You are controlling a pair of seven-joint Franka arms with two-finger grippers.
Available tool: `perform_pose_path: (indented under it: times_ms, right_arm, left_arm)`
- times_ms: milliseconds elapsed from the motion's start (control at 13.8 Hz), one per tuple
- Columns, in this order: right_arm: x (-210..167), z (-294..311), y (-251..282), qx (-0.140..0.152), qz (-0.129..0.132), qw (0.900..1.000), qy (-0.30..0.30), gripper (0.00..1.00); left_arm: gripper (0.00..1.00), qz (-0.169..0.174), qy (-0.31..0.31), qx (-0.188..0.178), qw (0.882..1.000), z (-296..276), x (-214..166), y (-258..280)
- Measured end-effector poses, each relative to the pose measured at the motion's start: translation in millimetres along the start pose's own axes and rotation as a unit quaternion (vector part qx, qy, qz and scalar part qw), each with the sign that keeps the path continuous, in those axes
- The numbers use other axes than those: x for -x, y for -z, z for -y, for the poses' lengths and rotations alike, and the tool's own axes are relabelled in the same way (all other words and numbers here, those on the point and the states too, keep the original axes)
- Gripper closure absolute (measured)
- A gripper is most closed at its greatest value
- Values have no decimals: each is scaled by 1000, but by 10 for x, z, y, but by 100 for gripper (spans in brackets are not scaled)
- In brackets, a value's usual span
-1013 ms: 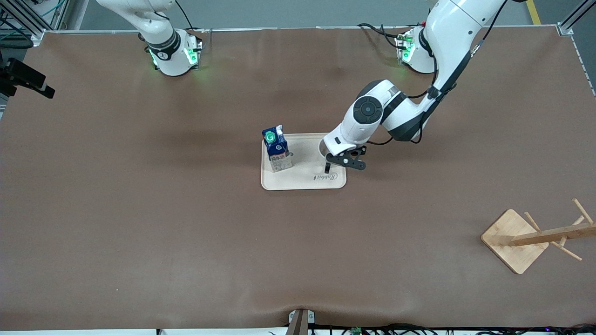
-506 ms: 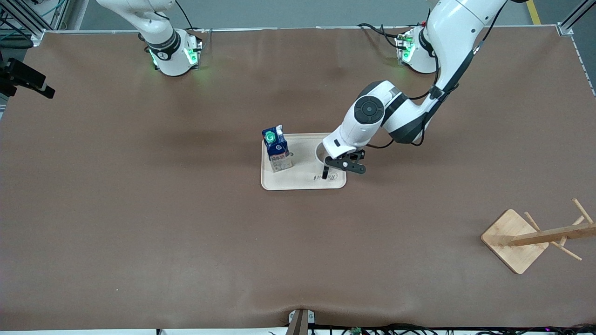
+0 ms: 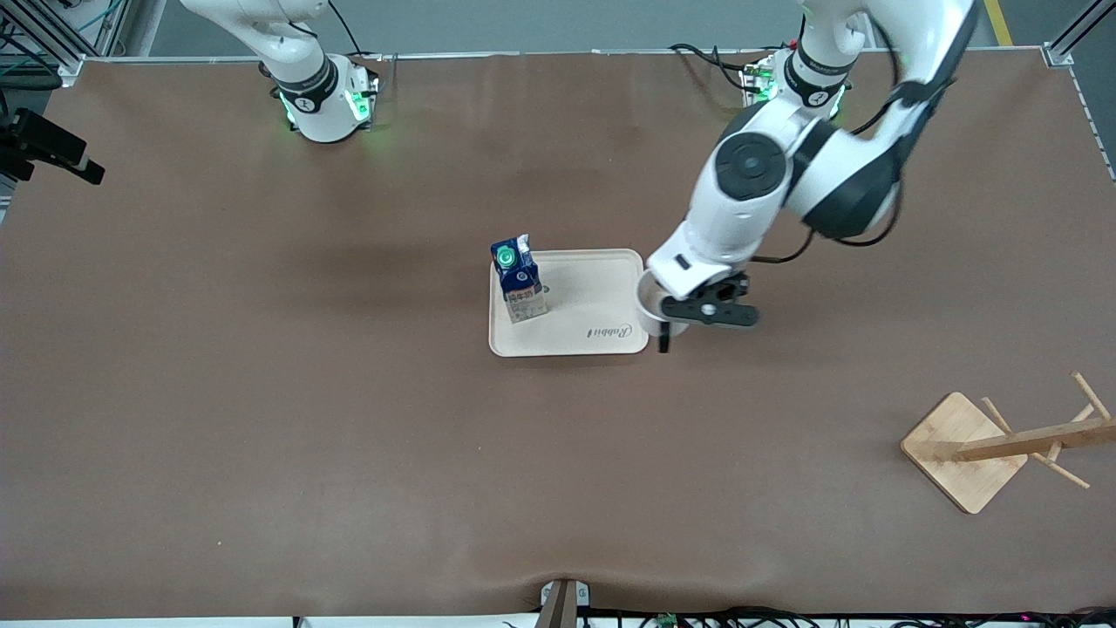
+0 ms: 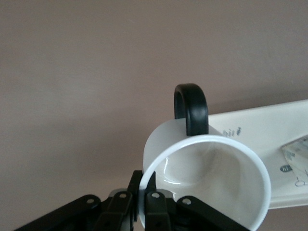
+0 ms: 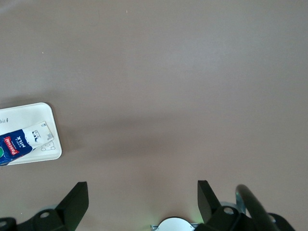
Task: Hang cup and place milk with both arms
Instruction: 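Lift the mug with the left gripper and carry it toward the wooden stand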
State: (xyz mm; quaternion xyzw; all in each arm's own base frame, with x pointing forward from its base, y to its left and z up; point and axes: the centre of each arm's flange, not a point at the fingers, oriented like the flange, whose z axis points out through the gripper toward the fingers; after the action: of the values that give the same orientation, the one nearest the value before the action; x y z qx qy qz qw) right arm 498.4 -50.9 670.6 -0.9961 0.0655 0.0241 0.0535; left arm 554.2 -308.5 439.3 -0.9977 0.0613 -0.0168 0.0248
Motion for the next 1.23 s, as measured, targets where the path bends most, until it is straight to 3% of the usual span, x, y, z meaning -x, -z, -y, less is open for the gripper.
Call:
perform_pose_path:
  times_ms: [217, 434, 940, 1230]
  right_arm:
    - [-1, -31, 3, -2, 0, 1000, -3, 0]
    - [-2, -32, 2, -2, 0, 1000, -3, 0]
    - [-2, 8, 2, -8, 0, 1000, 0, 0]
    - [-2, 12, 2, -8, 0, 1000, 0, 0]
  left_arm:
    - [94, -20, 29, 2, 999, 472, -229, 307]
    - [94, -13, 39, -2, 999, 799, -319, 312]
    - [94, 4, -6, -3, 1000, 1949, -496, 717]
    - [94, 7, -7, -4, 1000, 2127, -500, 728]
